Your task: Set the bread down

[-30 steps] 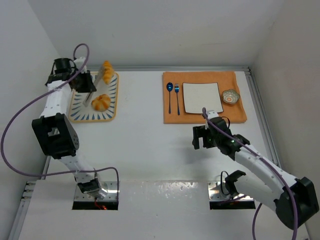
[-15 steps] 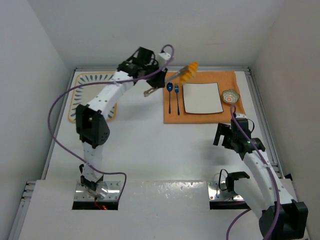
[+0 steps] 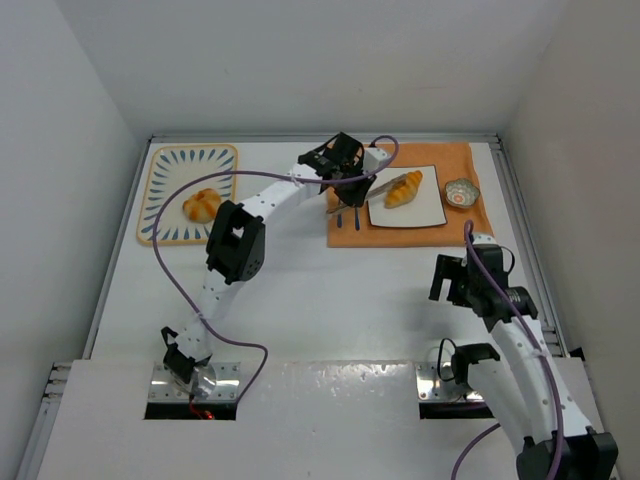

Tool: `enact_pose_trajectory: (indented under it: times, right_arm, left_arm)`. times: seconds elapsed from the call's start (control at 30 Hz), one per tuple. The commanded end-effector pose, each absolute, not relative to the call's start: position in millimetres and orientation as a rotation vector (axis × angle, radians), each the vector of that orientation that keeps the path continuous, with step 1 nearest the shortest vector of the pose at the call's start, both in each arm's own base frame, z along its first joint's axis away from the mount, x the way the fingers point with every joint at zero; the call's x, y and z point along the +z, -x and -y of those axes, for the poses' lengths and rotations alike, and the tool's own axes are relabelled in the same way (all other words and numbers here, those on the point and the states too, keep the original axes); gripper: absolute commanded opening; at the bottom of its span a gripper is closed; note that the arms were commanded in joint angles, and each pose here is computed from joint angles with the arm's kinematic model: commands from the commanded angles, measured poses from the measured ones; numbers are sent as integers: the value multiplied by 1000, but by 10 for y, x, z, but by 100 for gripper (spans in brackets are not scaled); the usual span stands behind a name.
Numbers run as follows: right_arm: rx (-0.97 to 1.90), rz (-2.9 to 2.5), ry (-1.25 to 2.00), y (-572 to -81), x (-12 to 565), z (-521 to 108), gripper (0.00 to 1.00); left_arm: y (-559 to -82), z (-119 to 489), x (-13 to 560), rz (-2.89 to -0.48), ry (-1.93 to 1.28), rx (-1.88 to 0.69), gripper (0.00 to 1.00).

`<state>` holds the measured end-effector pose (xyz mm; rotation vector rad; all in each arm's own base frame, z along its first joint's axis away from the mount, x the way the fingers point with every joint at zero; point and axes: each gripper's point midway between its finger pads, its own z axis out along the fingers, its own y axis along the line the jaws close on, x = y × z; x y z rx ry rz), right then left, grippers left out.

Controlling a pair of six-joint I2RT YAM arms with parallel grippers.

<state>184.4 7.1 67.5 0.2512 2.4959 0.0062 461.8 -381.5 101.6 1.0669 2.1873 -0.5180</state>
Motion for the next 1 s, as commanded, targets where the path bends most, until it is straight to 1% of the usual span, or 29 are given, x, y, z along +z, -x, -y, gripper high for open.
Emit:
enact_pose_trajectory:
  times: [0.0,0.07,0.1,0.2,0.27,0.3,0.47,0.57,0.63,0.7,0.77,0.8,0.87,0.9,0.93,0.97]
  right_arm:
    - [-5,-2505,-265,-1781,619,-51,96]
    - [3,-2509,-267,-1767,602,-62,96]
    - [4,-2510,-271,-1761,589,-63,96]
    - [30,-2508,-284,-1781,581,-97,96]
    - [60,-2508,-296,-1787,559,-136,96]
    - [77,-2502,-301,-1808,566,-156,96]
    - [130,-2490,-342,-1811,592,-222,93]
    - [162,-2482,-359,-1803,613,-263,92]
    - [178,-2471,-360,-1816,632,-283,92]
    - [191,-2467,-343,-1839,639,-303,92]
    - [198,-2478,-320,-1863,630,-320,92]
    - [205,-2470,-302,-1899,638,-332,92]
    - [221,-2491,-251,-1919,624,-374,92]
    - [244,-2483,-232,-1948,640,-405,92]
    - [252,-2481,-222,-1975,637,-423,92]
    - [251,-2483,-193,-1981,609,-430,92]
  left_arm:
    - [-4818,3855,1397,-2079,-996,-497,27]
    - [-4772,3871,1467,-2067,-1005,-523,38]
    - [-4768,3874,1468,-2073,-995,-529,42]
    - [-4758,3891,1626,-2049,-981,-547,49]
    - [-4753,3888,1690,-2039,-978,-548,52]
    - [-4738,3882,1825,-2022,-961,-556,53]
    - [-4803,3720,2264,-1973,-887,-633,54]
    - [-4832,3582,2658,-1910,-847,-644,54]
    - [-4899,3358,2922,-1875,-802,-620,54]
    - [-4950,3107,3016,-1881,-764,-605,54]
    - [-4904,2882,3189,-1878,-725,-597,50]
    - [-4937,2663,3104,-1919,-691,-575,48]
    - [-4865,2373,3030,-1980,-673,-539,48]
    - [-4822,2193,2841,-2047,-654,-505,48]
    - [-4790,1852,2934,-2050,-612,-444,48]
    - [-4757,1620,2879,-2084,-572,-387,48]
